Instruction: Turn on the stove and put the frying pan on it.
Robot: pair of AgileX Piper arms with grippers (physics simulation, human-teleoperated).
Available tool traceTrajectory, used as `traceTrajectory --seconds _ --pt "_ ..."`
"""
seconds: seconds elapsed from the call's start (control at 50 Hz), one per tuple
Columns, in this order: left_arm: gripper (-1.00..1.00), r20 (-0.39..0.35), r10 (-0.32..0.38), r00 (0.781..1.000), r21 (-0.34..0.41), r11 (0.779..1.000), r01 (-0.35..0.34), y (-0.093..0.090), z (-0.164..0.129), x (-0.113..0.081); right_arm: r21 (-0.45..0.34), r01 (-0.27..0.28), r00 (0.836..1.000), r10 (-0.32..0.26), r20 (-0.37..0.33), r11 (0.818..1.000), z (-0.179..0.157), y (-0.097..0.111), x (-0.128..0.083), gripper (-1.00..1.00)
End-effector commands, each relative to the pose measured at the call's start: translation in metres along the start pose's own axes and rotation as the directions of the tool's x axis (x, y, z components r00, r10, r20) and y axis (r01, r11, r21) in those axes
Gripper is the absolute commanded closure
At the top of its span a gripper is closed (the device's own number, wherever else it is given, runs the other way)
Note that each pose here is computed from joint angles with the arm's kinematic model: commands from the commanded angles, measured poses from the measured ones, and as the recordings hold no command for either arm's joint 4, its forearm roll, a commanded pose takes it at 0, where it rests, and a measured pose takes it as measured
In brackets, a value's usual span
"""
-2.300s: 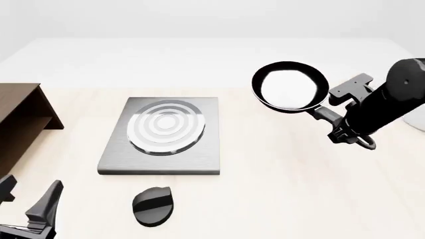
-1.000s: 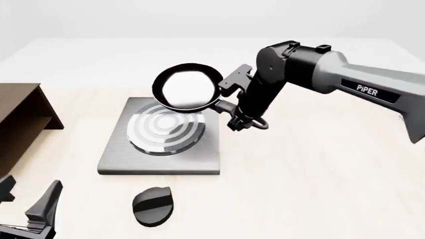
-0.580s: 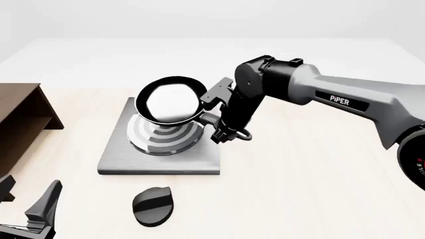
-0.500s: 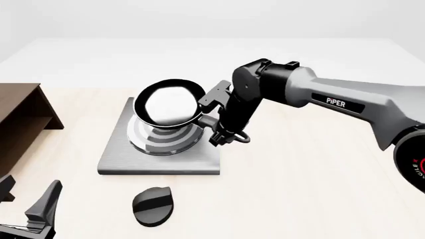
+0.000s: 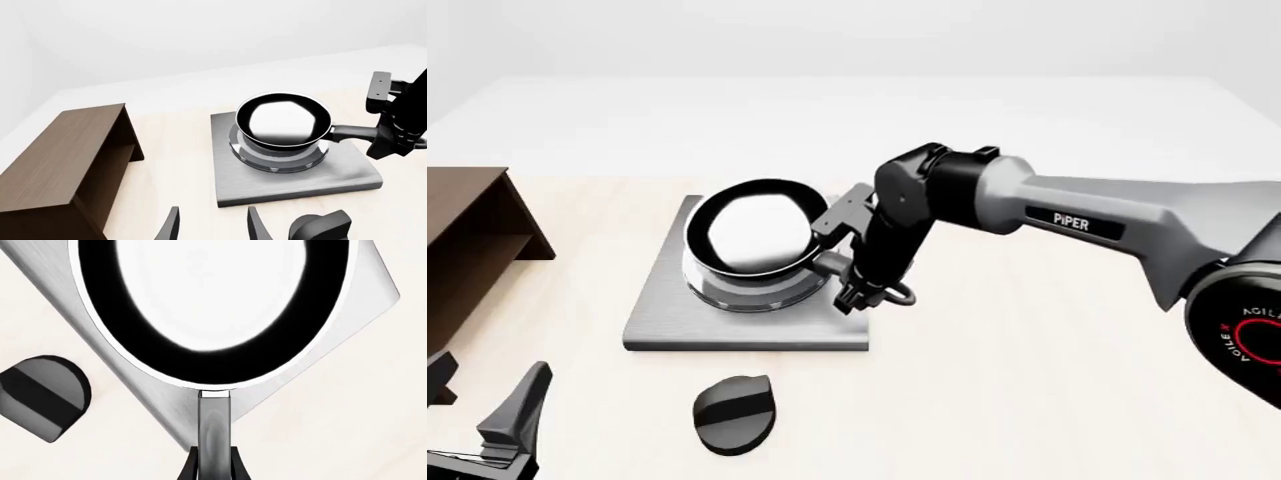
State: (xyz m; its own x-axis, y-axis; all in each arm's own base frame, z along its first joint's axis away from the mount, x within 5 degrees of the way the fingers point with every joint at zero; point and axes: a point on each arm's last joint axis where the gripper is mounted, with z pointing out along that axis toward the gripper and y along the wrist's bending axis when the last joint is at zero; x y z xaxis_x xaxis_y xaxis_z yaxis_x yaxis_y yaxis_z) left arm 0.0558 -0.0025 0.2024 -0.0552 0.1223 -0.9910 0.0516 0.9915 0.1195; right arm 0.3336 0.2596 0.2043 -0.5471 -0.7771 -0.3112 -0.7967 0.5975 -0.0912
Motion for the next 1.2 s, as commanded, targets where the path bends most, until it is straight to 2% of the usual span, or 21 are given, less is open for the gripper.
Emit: traceTrajectory --seconds 0.02,0.3,0.44,0.58,0.6,0.78,0.8,1.04,1.2 --pt "-1.0 -0.001 -0.015 1.0 0.006 1.0 0.015 0.0 0.0 0.0 0.004 0.004 1.0 -0.004 0.03 1.0 -0.002 0.002 -0.005 1.0" --pt "-1.0 0.003 -0.016 1.0 0.008 1.0 0.016 0.0 0.0 0.0 -0.002 -0.002 1.0 0.002 0.011 1.0 0.012 0.004 -0.003 1.0" --pt "-1.0 0.003 -0.017 1.0 0.007 1.0 0.017 0.0 0.0 0.0 0.004 -0.02 1.0 0.02 0.01 1.0 0.015 -0.004 -0.003 1.0" --pt "-1.0 0.003 -0.018 1.0 0.006 1.0 0.018 0.0 0.0 0.0 0.001 -0.022 1.0 0.022 0.002 1.0 0.022 -0.004 -0.002 1.0" --pt "-1.0 0.003 -0.018 1.0 0.005 1.0 0.018 0.0 0.0 0.0 0.004 -0.025 1.0 0.025 -0.006 1.0 0.025 -0.01 0.0 1.0" --pt "-1.0 0.003 -0.018 1.0 0.005 1.0 0.018 0.0 0.0 0.0 0.008 -0.048 0.999 0.048 -0.011 0.999 0.028 -0.016 0.003 1.0" --pt "-1.0 0.004 -0.018 1.0 0.005 1.0 0.018 0.0 0.0 0.0 0.01 -0.05 0.999 0.05 -0.007 0.999 0.027 -0.017 0.003 -1.0" --pt "-1.0 0.009 -0.017 1.0 0.005 1.0 0.017 0.0 0.0 -0.001 0.008 -0.051 0.999 0.051 0.001 0.999 0.022 -0.011 0.002 -1.0" --pt "-1.0 0.01 -0.018 1.0 0.003 1.0 0.018 0.0 0.0 -0.001 0.013 -0.039 0.999 0.039 0.026 0.999 0.003 -0.009 0.002 -1.0"
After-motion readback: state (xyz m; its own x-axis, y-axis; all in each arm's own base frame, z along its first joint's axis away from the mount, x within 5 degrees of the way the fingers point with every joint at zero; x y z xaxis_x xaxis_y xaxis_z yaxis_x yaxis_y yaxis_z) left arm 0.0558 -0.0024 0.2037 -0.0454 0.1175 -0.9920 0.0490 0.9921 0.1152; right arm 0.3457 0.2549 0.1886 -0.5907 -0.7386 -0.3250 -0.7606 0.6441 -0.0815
